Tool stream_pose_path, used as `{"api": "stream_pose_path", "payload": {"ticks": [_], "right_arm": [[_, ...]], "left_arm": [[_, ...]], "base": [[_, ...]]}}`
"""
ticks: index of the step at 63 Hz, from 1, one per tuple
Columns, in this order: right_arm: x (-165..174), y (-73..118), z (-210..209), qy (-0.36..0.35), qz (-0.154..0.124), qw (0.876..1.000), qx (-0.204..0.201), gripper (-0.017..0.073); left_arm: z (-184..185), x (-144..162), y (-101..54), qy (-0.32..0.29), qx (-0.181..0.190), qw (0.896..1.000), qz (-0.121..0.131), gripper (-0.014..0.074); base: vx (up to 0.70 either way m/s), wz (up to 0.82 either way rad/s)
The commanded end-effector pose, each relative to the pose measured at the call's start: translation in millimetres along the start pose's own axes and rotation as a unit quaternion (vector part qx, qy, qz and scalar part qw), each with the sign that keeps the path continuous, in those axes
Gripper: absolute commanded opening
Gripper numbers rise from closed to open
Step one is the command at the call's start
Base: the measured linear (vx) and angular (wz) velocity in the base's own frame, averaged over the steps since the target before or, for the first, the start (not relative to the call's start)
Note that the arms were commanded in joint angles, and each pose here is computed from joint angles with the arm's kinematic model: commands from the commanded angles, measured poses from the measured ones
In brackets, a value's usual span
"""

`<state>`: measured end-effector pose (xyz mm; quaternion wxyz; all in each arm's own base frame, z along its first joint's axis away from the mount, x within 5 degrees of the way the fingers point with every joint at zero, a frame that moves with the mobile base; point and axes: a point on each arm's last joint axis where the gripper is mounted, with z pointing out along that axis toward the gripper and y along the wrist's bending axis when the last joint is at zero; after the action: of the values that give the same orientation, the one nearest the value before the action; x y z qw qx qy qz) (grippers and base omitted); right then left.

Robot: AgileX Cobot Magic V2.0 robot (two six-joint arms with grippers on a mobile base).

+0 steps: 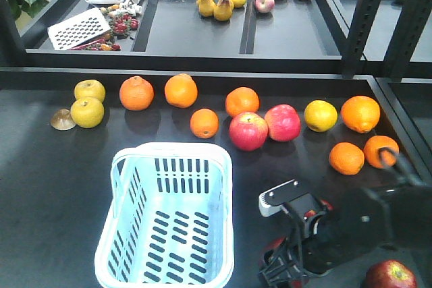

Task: Pick three apples into basket with both arms
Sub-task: 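Close the right gripper on the red apple and lift it, then move the apple over the basket and release it inside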

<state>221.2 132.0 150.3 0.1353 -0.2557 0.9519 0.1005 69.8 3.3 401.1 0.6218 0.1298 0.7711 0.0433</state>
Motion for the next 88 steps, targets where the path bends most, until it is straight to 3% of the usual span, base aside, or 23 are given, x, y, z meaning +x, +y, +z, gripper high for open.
{"api": "stream_pose_path", "payload": {"ticks": [1,8,15,28,37,45,68,80,88], "right_arm": [[-3,5.2,-33,-0.036,-0.007,0.999,-0.005,0.0395],[5,11.1,-62,-0.045,-0.002,0.999,-0.015,0.0395],[10,17.5,-92,-0.097,0.002,0.995,-0.029,0.0395],[8,30.1,-134,-0.235,0.042,0.968,-0.084,0.0395],[1,35.3,-136,-0.266,0.007,0.958,-0.107,0.0395],[-7,38.8,-127,-0.270,0.005,0.953,-0.136,0.0395],[-60,47.5,-105,-0.234,-0.048,0.953,-0.186,0.0395],[-83,73.9,-88,-0.225,-0.115,0.954,-0.162,0.0396],[-92,84.0,-77,-0.233,-0.137,0.953,-0.132,0.0415]], "left_arm": [[-2,-13,1.7,-0.037,0.000,0.999,0.000,0.0586],[-2,-13,1.7,-0.037,0.000,0.999,0.000,0.0586],[-2,-13,1.7,-0.037,0.000,0.999,0.000,0.0586],[-2,-13,1.7,-0.037,0.000,0.999,0.000,0.0586],[-2,-13,1.7,-0.037,0.000,0.999,0.000,0.0586],[-2,-13,1.7,-0.037,0.000,0.999,0.000,0.0586],[-2,-13,1.7,-0.037,0.000,0.999,0.000,0.0586],[-2,-13,1.7,-0.037,0.000,0.999,0.000,0.0586],[-2,-13,1.7,-0.037,0.000,0.999,0.000,0.0586]], "base": [[0.00,0.00],[0.00,0.00],[0.00,0.00],[0.00,0.00],[0.00,0.00],[0.00,0.00],[0.00,0.00],[0.00,0.00],[0.00,0.00]]}}
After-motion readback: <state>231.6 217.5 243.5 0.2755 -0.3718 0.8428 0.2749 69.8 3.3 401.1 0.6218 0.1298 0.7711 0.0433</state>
